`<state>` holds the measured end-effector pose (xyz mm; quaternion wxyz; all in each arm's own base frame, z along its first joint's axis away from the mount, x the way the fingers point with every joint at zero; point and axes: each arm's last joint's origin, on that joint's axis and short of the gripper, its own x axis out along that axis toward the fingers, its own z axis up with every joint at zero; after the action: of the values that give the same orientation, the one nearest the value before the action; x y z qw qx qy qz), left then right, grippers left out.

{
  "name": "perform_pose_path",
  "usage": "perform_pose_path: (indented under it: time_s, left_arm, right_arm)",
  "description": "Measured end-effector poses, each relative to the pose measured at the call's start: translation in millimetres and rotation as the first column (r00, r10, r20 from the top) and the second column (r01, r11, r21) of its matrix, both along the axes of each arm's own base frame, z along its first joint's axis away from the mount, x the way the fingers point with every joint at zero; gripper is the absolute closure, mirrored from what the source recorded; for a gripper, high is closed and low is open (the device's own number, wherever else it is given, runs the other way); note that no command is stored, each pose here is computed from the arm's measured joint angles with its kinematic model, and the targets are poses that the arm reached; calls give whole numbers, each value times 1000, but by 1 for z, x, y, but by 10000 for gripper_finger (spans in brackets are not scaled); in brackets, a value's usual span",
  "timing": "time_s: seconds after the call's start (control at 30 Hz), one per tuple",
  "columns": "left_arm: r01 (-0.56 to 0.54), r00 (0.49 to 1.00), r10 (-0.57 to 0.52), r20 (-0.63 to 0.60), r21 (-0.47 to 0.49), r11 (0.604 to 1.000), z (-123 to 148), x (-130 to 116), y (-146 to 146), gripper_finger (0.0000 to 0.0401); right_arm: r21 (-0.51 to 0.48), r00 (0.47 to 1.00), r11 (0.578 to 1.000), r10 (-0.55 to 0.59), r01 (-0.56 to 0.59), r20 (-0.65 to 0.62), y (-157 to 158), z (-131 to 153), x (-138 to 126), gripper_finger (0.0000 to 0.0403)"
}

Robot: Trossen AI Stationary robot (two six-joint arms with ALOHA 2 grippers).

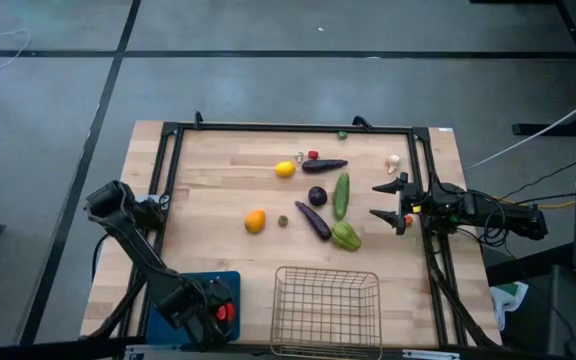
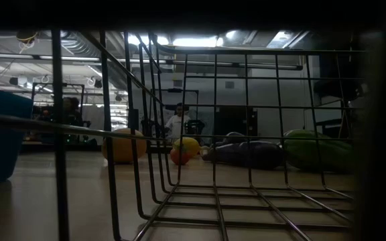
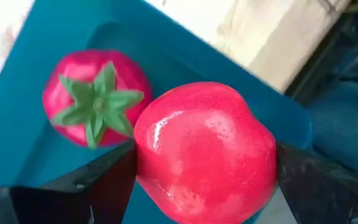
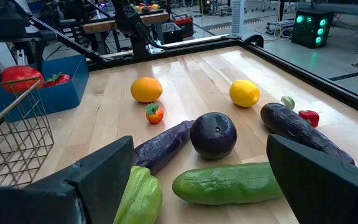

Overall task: Sort produce into baskets
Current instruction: Put the tomato into the blue bin, then put the lemon into the blue bin

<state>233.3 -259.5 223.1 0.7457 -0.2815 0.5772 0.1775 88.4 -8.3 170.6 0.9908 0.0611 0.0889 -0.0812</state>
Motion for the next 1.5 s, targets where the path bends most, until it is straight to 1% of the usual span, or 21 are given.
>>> perform_pose_path:
  time_s: [0.23, 0.6, 0.7, 0.87, 0.97, 1.07, 1.13, 1.2, 1.3, 1.5]
  left_arm:
    - [-15, 1000, 14, 24, 22, 1000, -2, 0, -1, 8]
    - [-35, 998, 33, 47, 38, 999, -1, 1, 0, 3]
    - [-60, 996, 58, 62, 36, 998, 2, 1, 2, 3]
    - [-110, 982, 100, 159, 52, 993, 18, 3, 13, 4]
    - [-159, 962, 141, 235, 63, 985, 29, 6, 22, 8]
    - [-224, 937, 196, 289, 65, 972, 37, 13, 36, 10]
    - [-236, 932, 204, 299, 75, 969, 39, 21, 45, 10]
    - [-219, 935, 179, 308, 101, 970, 40, 31, 55, 11]
    - [-168, 936, 111, 334, 146, 975, 42, 49, 72, 11]
    - [-100, 905, -1, 426, 214, 972, 50, 85, 108, 11]
  right_arm:
    - [0, 1000, 1000, 0, 0, 0, 0, 0, 0, 38]
    - [0, 1000, 1000, 0, 0, 0, 0, 0, 0, 38]
    - [0, 1000, 1000, 0, 0, 0, 0, 0, 0, 38]
    - [0, 1000, 1000, 0, 0, 0, 0, 0, 0, 38]
    - [0, 1000, 1000, 0, 0, 0, 0, 0, 0, 38]
    - [0, 1000, 1000, 0, 0, 0, 0, 0, 0, 38]
    - [0, 1000, 1000, 0, 0, 1, 0, 0, 0, 38]
    - [0, 1000, 1000, 0, 0, 0, 0, 0, 0, 38]
    - [0, 1000, 1000, 0, 0, 0, 0, 0, 0, 38]
    - [0, 1000, 1000, 0, 0, 0, 0, 0, 0, 38]
